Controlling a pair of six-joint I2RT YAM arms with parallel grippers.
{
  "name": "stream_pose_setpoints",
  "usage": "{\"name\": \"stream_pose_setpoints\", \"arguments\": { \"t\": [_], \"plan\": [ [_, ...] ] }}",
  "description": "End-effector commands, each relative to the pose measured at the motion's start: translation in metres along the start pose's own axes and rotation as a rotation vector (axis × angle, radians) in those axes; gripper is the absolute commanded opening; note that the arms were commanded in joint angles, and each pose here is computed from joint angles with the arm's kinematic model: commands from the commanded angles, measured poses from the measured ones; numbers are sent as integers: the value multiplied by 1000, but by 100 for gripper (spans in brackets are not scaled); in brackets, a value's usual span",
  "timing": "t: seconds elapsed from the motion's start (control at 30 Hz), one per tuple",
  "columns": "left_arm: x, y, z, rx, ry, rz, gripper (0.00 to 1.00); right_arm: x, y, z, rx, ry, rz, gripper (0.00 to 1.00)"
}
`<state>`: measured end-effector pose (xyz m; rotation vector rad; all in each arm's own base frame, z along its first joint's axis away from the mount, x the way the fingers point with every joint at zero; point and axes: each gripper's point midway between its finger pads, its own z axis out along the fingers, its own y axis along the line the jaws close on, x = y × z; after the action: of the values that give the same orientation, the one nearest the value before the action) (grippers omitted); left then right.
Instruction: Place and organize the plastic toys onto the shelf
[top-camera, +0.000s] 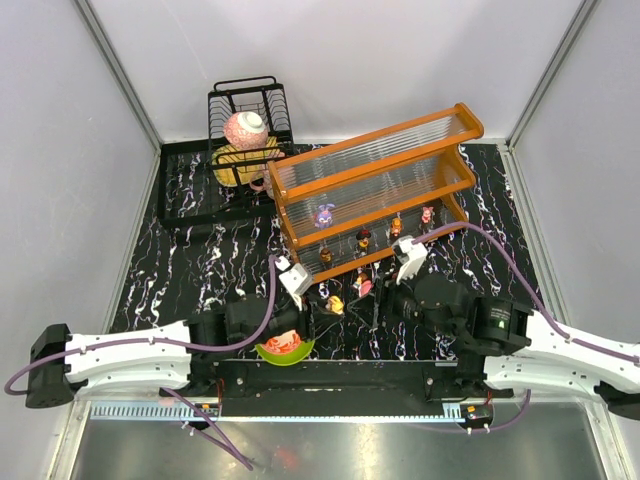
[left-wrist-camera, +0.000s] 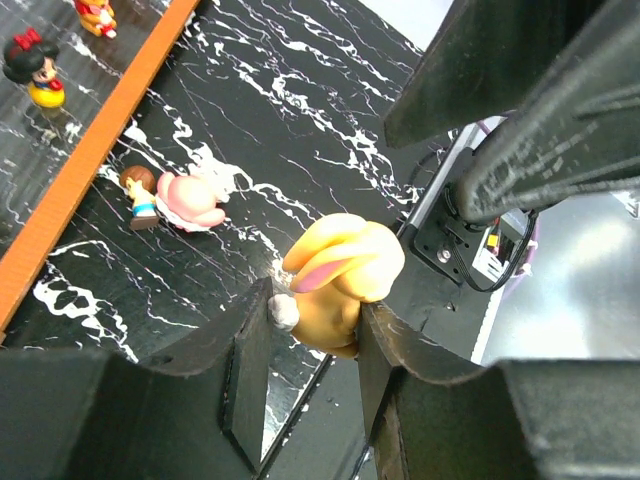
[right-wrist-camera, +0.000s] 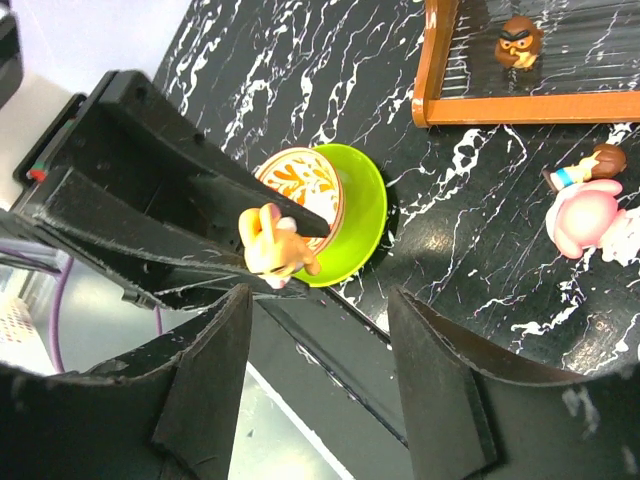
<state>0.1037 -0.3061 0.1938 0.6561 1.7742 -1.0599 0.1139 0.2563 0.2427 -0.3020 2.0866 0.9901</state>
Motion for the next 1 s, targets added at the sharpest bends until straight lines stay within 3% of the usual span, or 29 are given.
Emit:
{"name": "stream_pose_setpoints", "arguments": {
  "t": [0.0,0.83,0.97],
  "plan": [
    [-17,-18,6,96,-67,-52,0,-16,18,1,-29,-70,-58,63],
    [-25,-29,19,158,-58,-26,0,1,26,21,-23,-2,-75,53],
    [-28,-31,20,165,-62,-22,0,3,26,23,-24,4,-74,46]
  ]
}}
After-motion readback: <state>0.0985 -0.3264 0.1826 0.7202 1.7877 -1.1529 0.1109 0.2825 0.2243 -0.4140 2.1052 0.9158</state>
